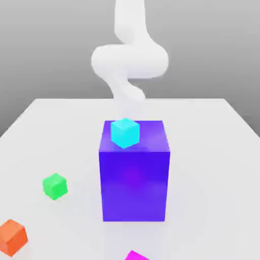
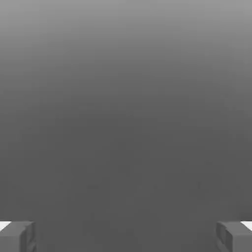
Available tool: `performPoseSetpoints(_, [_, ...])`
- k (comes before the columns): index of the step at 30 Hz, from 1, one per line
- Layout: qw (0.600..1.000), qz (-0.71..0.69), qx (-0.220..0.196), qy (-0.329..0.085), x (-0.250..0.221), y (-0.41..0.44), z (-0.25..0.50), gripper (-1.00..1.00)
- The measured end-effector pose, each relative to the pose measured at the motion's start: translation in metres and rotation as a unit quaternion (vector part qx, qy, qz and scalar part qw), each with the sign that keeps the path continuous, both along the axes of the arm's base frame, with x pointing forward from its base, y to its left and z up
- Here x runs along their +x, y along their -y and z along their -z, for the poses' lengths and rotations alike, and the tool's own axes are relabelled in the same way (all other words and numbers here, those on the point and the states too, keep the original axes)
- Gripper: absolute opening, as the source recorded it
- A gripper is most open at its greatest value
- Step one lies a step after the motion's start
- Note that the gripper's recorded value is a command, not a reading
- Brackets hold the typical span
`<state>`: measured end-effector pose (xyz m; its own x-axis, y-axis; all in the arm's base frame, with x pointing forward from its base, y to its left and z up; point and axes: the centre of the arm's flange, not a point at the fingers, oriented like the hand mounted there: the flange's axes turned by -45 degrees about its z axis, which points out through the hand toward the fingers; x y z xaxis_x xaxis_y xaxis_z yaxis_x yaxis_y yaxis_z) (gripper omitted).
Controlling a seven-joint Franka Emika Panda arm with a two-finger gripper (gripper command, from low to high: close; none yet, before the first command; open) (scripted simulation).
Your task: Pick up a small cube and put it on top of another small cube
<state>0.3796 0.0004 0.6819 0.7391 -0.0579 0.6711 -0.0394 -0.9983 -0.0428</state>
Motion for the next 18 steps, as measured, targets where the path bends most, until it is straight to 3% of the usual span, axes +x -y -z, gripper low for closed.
performPoseSetpoints(9, [0.99,0.06,0.051,-0.114,0.099,-0.003,0.127,0.0])
performPoseSetpoints(18, [0.963,0.131,0.081,-0.223,0.155,-0.007,0.279,0.0])
